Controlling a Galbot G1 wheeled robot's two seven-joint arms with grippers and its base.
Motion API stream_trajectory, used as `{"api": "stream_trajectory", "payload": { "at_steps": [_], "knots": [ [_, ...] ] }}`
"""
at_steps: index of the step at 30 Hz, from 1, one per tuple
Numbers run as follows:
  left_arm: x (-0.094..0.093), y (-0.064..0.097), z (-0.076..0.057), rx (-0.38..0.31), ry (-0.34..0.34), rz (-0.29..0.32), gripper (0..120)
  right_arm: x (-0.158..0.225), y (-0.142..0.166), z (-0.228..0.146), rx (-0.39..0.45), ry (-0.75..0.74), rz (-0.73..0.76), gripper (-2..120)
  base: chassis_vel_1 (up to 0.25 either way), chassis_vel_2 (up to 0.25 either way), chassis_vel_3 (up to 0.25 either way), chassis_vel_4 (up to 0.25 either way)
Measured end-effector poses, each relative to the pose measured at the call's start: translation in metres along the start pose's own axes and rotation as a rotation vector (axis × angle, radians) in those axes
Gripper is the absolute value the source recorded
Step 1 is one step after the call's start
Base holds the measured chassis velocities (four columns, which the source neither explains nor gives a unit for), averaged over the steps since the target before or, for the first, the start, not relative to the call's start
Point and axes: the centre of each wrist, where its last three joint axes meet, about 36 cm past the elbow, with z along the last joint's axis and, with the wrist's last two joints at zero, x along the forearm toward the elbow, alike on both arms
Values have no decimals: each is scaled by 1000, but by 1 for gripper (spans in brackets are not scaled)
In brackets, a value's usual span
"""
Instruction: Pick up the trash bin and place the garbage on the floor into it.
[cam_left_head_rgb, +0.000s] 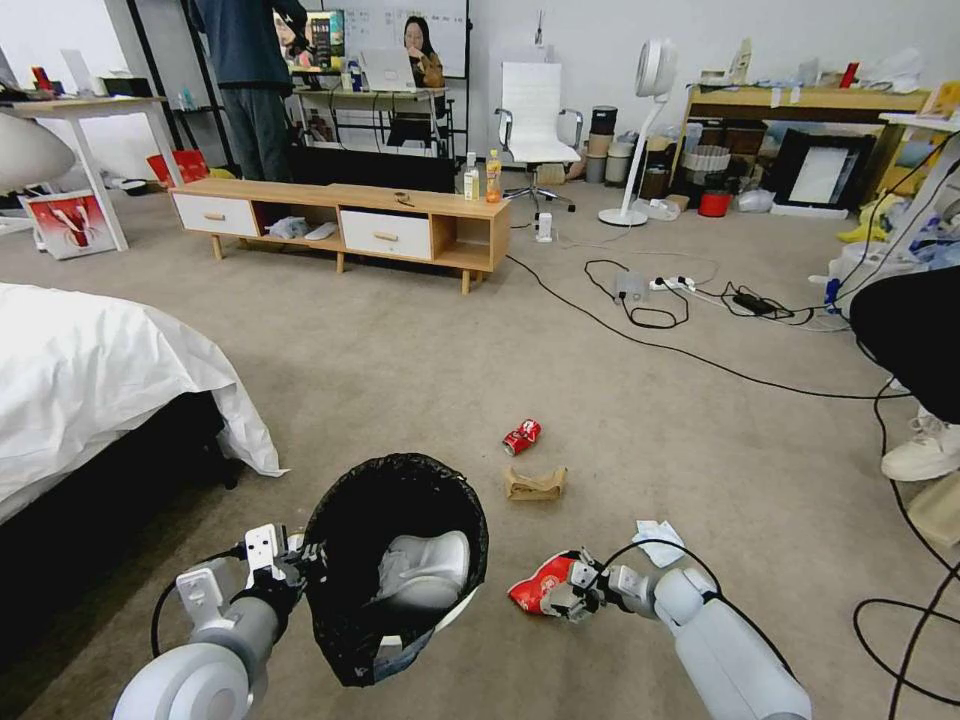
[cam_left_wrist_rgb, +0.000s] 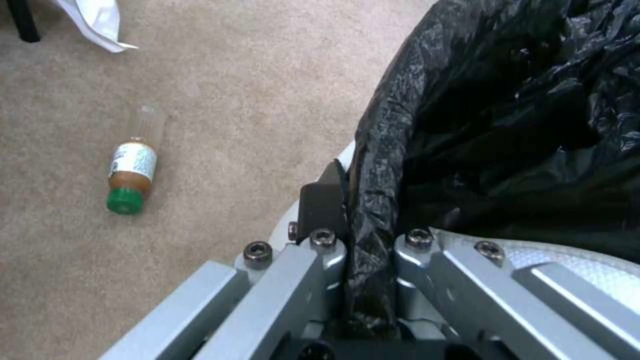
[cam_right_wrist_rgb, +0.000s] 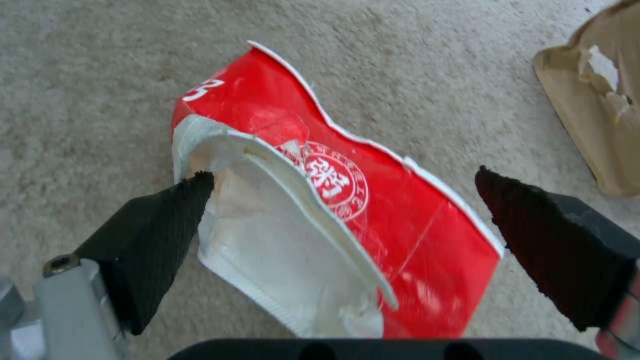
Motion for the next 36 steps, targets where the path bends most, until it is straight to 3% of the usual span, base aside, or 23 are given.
{"api": "stream_trajectory", "payload": {
  "at_steps": [4, 7, 10, 13, 19, 28, 31, 36],
  "knots": [
    [1, 0, 0, 0, -2, -1, 3, -2, -1, -2, 5, -5, -16, 99, 0, 0, 0, 0],
    [2, 0, 1, 0, -2, 0, 3, -2, -1, -3, 7, -11, -21, 92, 0, 0, 0, 0],
    [2, -1, 2, 0, -3, 2, 3, 0, -1, -2, 8, -18, -28, 75, 0, 0, 0, 0],
    [2, -1, 2, 0, -3, 3, 3, 0, 0, -1, 5, -20, -28, 72, 0, 0, 0, 0],
    [2, -3, 2, -3, -4, 5, 3, 4, 9, 4, -4, -50, -21, 42, 0, 0, 0, 0],
    [2, -4, 1, -4, -8, 8, 3, 2, 10, 1, -16, -79, -14, 16, 0, 0, 0, 0],
    [1, -4, 2, -4, -6, 9, 3, 1, 12, 0, -19, -91, -15, 0, 0, 0, 0, 0],
    [1, -4, 2, -6, -7, 11, 3, 0, 15, -1, -25, -108, -13, 0, 0, 0, 0, 0]
  ]
}}
